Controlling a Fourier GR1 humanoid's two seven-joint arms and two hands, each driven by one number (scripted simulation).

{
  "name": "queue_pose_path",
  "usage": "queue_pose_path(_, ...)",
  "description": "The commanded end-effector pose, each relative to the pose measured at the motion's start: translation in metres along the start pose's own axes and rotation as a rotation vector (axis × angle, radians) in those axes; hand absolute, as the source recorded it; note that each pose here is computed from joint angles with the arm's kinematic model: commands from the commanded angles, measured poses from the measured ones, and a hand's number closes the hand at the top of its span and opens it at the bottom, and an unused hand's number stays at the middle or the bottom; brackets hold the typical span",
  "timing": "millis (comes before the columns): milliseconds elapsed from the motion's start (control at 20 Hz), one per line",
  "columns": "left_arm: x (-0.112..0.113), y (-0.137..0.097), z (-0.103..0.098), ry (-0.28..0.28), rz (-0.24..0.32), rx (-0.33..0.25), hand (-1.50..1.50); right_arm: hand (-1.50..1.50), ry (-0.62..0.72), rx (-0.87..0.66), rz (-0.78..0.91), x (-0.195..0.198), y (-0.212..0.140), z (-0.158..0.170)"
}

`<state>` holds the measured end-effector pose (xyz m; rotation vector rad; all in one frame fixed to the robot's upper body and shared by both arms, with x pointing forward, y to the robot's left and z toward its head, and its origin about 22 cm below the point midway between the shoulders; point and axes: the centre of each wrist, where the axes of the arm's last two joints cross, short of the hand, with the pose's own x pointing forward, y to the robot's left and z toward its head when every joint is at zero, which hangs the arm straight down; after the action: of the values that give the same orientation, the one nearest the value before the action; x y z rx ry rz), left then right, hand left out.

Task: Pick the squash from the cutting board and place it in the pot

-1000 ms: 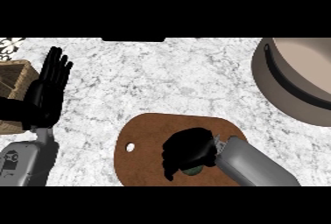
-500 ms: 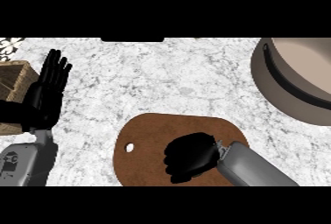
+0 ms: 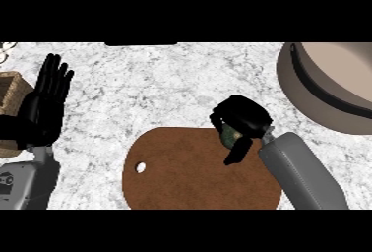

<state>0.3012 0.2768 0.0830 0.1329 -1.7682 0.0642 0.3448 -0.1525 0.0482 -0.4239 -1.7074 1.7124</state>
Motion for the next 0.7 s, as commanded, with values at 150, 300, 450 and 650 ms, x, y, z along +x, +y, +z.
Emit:
queue_pose_path(150, -0.003, -0.004, 0.002, -0.001, -0.011, -0.013, 0.0, 1.5, 0.666, -0.332, -0.104, -0.021, -0.047, -0.019)
queue_pose_path(300, 0.0, -0.003, 0.0, 0.001, -0.009, -0.034, 0.0, 1.5, 0.92, -0.484, -0.036, -0.025, -0.072, -0.026)
queue_pose_path(450, -0.005, -0.015, 0.001, 0.012, 0.007, -0.064, 0.0, 1.5, 1.096, -0.665, 0.007, -0.012, -0.107, -0.043)
queue_pose_path(650, -0.002, -0.017, 0.001, 0.012, 0.016, -0.064, 0.0, 1.5, 1.318, -0.878, 0.134, -0.008, -0.152, -0.053)
